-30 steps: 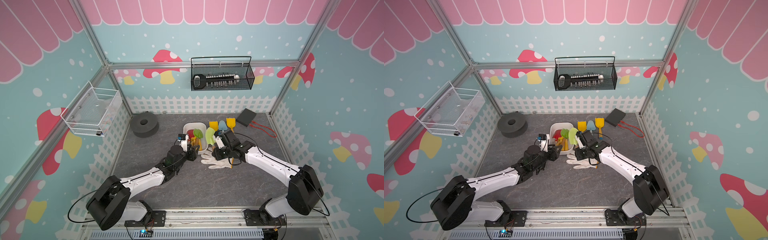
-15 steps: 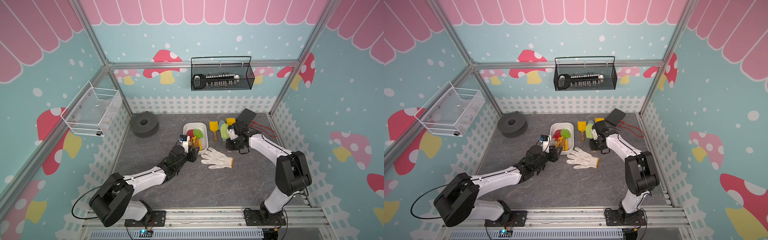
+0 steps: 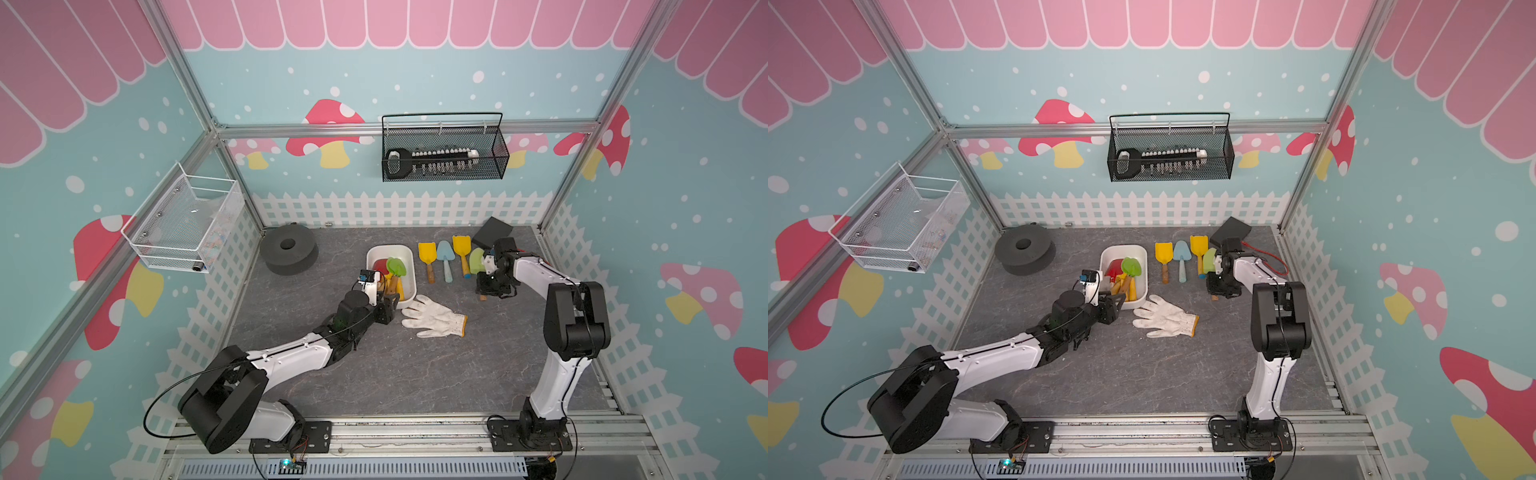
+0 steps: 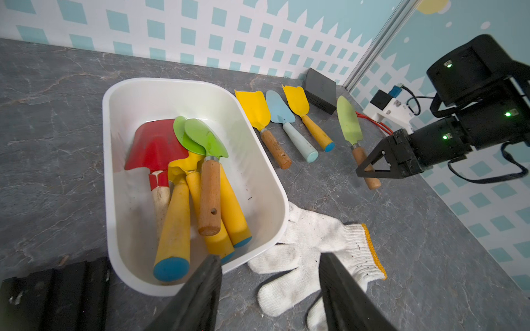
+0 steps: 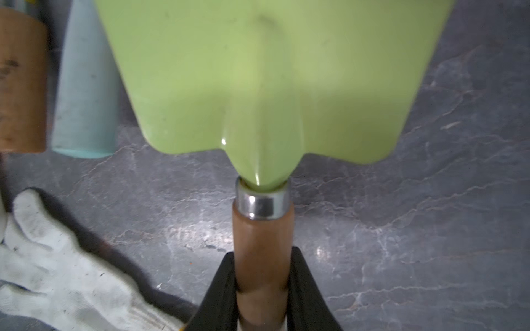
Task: Take the shovel out of the storage box
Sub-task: Place the shovel at the center of the board.
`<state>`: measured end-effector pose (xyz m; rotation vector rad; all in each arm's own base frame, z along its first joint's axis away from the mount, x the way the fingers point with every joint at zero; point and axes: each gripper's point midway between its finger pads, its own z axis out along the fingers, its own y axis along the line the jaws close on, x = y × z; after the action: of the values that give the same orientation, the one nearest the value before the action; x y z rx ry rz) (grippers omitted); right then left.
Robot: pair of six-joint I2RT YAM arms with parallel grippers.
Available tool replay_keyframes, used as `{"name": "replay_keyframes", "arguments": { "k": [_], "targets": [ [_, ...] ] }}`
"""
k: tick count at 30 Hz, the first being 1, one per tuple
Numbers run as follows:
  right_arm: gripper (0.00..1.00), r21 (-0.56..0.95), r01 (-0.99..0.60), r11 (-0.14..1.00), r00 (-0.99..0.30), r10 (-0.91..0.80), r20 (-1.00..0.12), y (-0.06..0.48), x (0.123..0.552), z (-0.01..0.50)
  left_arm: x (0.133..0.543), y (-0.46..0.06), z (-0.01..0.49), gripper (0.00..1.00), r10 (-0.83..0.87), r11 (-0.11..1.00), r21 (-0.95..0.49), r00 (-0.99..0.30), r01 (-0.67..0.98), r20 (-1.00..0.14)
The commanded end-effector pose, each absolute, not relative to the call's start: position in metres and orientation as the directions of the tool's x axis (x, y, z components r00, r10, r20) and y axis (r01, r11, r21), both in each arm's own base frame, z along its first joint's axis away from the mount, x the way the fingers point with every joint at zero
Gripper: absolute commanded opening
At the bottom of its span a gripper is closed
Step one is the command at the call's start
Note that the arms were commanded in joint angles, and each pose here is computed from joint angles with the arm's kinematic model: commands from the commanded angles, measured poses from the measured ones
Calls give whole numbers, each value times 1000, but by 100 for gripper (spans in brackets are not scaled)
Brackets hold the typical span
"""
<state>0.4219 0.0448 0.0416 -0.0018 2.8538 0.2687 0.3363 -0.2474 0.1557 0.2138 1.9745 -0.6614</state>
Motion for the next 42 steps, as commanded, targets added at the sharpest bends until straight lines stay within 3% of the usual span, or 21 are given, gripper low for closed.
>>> {"name": "replay_keyframes", "arguments": {
  "k": [1,22,42],
  "targets": [
    [17,202,-39,979,-969,12,-247,40,429,37,338,-254,170,58,-128,820,-352,-454,451,-882],
    [16,110,0,994,-980,22,-196,12,461,20,336,-256,172,58,-131,813,-357,-454,460,-881],
    [32,114,21,993,-976,45,-212,12,468,26,336,-256,171,58,-132,813,-360,-457,458,-880]
  ]
}}
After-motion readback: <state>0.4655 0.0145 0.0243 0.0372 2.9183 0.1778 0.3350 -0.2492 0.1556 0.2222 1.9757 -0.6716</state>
